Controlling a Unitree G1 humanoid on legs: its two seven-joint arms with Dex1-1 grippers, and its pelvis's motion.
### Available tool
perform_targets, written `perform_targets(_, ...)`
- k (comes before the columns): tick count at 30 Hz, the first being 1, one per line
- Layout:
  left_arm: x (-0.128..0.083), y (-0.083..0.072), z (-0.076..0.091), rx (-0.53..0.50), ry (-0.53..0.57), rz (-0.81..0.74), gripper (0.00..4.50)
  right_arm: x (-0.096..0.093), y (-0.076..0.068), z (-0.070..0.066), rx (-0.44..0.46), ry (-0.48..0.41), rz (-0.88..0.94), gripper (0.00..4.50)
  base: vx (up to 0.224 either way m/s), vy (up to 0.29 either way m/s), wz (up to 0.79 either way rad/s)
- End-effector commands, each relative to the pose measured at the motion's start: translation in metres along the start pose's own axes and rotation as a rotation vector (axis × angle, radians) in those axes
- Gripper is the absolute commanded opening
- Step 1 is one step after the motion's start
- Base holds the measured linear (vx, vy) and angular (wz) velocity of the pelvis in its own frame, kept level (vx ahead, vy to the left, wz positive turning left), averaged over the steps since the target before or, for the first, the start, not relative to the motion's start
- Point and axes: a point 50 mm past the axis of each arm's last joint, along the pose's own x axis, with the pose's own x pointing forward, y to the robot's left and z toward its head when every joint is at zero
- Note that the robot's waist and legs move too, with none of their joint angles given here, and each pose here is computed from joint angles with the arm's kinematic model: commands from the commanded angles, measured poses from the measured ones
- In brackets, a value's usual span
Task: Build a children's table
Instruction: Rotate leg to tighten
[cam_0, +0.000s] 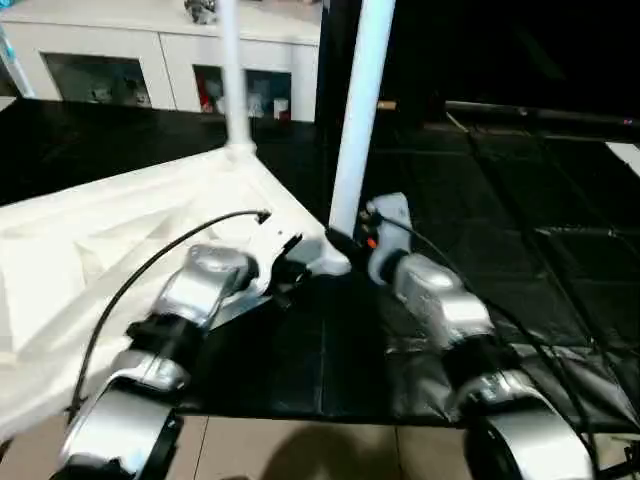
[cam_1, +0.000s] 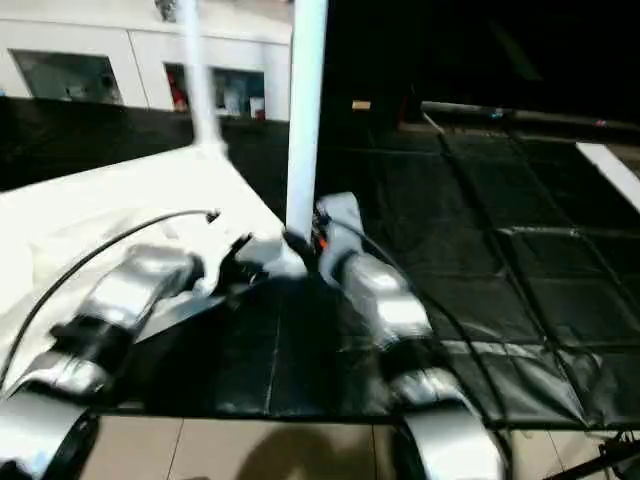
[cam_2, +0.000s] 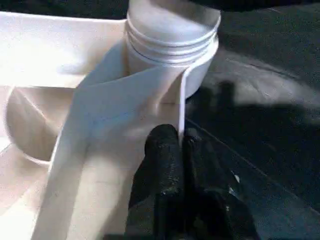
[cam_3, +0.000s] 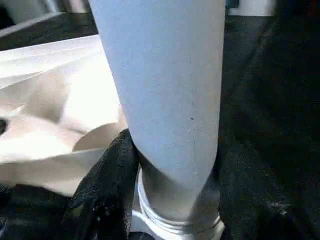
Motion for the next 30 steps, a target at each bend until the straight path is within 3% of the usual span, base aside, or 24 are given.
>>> perform_targets(1, 0.010, -0.013, 0.031, 0.072, -0.116, -0.044, 0.00, 0.009, 0.031, -0.023, 0.028, 0.095, 0.111, 2.51, 0.000, 0.000, 0.00)
perform_targets(7, 0.007, -0.008, 0.025, 0.127, -0.088, -0.059, 0.00, 0.004, 0.022, -0.020, 0.024, 0.047, 0.098, 3.05, 0.000, 0.000, 0.00)
perform_targets(16, -0.006, 0.000, 0.008, 0.216, -0.028, -0.168, 0.00, -0.030, -0.004, -0.016, -0.058, 0.023, 0.264, 3.91, 0.000, 0.000, 0.00)
perform_targets(20, -0.018, 0.001, -0.002, 0.321, -0.004, -0.318, 0.00, -0.055, -0.028, -0.006, -0.133, 0.041, 0.374, 4.14, 0.000, 0.000, 0.00)
perform_targets(22, -0.024, 0.000, -0.007, 0.347, 0.012, -0.385, 0.00, -0.061, -0.032, -0.003, -0.158, 0.059, 0.422, 4.34, 0.000, 0.000, 0.00)
perform_targets(30, -0.041, 0.000, -0.028, 0.421, 0.093, -0.510, 0.00, -0.074, -0.029, 0.000, -0.201, 0.120, 0.633, 4.47, 0.000, 0.000, 0.00)
